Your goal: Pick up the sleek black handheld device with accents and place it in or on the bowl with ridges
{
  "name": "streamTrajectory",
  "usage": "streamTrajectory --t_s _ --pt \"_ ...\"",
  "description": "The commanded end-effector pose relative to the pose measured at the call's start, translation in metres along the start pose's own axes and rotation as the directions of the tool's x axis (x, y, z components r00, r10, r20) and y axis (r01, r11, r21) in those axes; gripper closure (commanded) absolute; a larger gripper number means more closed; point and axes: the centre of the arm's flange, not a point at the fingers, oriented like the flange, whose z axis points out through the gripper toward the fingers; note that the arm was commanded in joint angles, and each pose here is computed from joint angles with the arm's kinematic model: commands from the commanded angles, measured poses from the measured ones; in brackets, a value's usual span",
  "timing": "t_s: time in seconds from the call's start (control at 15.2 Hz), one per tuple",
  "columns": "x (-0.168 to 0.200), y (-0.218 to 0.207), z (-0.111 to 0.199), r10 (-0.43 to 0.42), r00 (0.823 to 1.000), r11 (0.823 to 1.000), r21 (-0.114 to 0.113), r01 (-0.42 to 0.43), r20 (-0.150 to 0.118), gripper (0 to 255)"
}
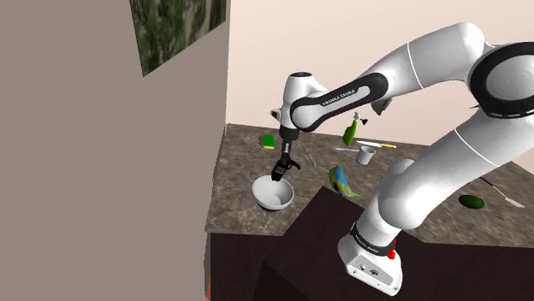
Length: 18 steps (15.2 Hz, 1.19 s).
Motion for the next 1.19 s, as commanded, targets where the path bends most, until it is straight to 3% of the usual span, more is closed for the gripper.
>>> streamTrajectory --t_s 0.0,1.12 --pt "0.0 0.001 0.011 0.0 1.0 1.0 0.0 0.0 0.0 255" --pt "0.003 -0.001 0.094 0.0 1.0 1.0 0.0 0.0 0.0 255"
